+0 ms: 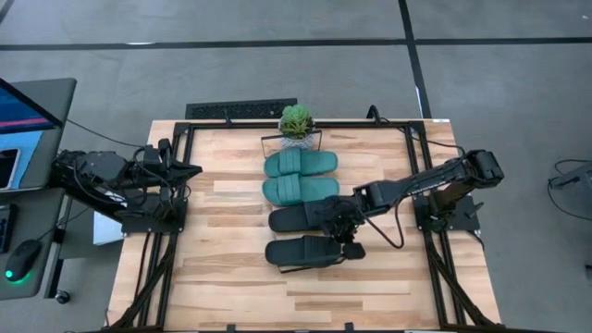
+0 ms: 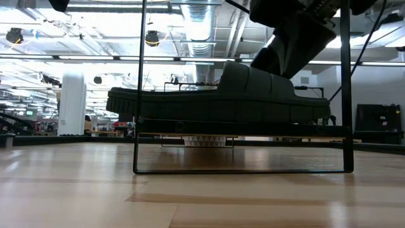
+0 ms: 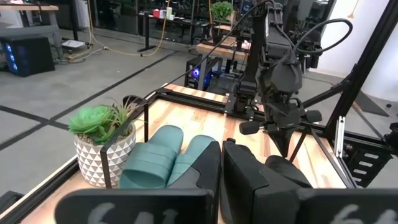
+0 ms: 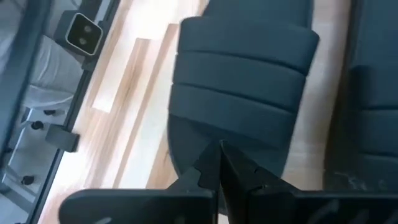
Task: Pick and place slides into the shelf
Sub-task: Put the black slides on the shelf
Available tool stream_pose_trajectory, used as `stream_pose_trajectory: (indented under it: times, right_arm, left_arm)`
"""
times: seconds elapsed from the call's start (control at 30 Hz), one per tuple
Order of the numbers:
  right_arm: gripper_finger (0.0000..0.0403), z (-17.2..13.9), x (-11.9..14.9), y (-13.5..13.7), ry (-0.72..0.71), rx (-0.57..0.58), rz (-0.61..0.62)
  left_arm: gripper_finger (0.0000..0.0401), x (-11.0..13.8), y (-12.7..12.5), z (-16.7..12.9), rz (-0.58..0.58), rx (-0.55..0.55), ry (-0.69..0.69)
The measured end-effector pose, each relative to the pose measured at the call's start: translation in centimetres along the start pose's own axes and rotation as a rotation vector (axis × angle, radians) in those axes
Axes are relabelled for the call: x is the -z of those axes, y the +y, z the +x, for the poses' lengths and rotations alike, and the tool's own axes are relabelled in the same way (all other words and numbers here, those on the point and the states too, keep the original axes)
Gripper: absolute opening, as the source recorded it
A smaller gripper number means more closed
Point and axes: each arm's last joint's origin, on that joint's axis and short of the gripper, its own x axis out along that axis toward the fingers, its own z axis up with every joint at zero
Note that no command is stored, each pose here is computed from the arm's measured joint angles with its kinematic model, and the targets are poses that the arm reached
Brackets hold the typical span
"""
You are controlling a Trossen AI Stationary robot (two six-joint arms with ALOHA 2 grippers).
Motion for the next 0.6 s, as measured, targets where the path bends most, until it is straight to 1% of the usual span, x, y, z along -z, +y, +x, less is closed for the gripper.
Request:
stream_pose_trajectory:
  times: [0.17,0.23,0.4,0.5,0.6]
  right_arm:
    - [0.0,0.1,0.0,0.0,-0.004,-0.001,-0.002]
    - [0.0,0.6,-0.1,-0.2,0.001,-0.003,0.006]
    - [0.0,2.1,-0.2,-0.6,0.042,-0.078,0.042]
    - [0.0,2.5,-0.8,-0.7,0.04,-0.086,0.018]
    - [0.0,2.3,-1.1,-0.7,0.033,-0.068,-0.009]
  left_arm:
    - [0.0006,0.0,0.0,0.0,0.0,0.0,0.0]
    - [0.0006,0.0,0.0,0.0,0.0,0.0,0.0]
    - [0.0006,0.0,0.0,0.0,0.0,0.0,0.0]
    - [0.0006,0.0,0.0,0.0,0.0,0.0,0.0]
    - [0.0006,0.0,0.0,0.0,0.0,0.0,0.0]
